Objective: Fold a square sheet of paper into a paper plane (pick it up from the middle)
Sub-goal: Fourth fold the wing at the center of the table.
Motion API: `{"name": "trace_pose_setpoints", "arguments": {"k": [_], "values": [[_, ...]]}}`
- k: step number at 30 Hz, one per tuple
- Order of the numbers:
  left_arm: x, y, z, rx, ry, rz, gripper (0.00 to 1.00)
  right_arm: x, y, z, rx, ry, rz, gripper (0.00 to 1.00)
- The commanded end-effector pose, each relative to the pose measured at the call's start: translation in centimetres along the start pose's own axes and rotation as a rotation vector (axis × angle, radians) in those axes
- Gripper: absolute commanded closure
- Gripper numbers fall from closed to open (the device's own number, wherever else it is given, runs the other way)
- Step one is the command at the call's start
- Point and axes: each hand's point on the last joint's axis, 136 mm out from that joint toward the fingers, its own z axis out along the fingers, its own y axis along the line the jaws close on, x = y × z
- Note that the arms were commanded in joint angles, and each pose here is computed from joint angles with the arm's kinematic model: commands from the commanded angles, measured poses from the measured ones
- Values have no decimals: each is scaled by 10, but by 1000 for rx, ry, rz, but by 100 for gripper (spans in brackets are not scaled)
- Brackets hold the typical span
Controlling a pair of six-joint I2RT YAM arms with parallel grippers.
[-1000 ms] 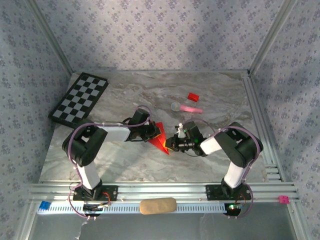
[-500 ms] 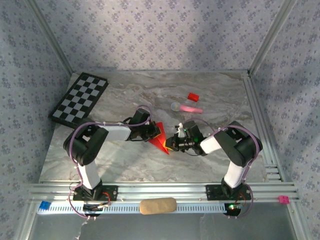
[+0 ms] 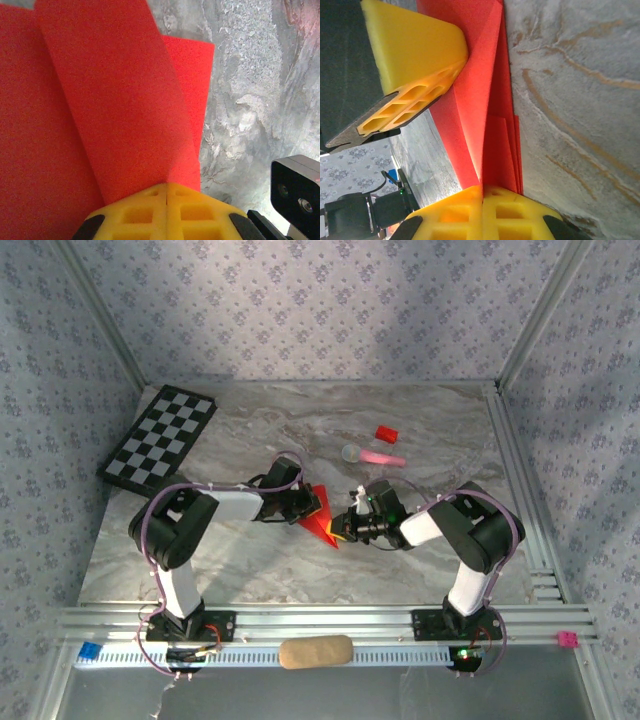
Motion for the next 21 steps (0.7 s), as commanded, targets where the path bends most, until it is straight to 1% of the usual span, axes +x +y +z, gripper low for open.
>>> {"name": "trace_pose_setpoints", "arguments": {"k": [1, 2, 9, 15, 21], "values": [[-3, 14, 5, -60, -5, -10, 93, 11, -38, 4, 135, 19, 92, 100], [-3, 16, 5, -65, -3, -14, 93, 10, -36, 3, 132, 18, 89, 100], [1, 26, 8, -95, 10, -25, 94, 12, -25, -3, 156, 33, 44, 88], [1, 29, 8, -103, 8, -28, 94, 20, -24, -7, 186, 58, 28, 81], [1, 29, 7, -102, 8, -26, 94, 27, -22, -11, 229, 89, -6, 79]]}}
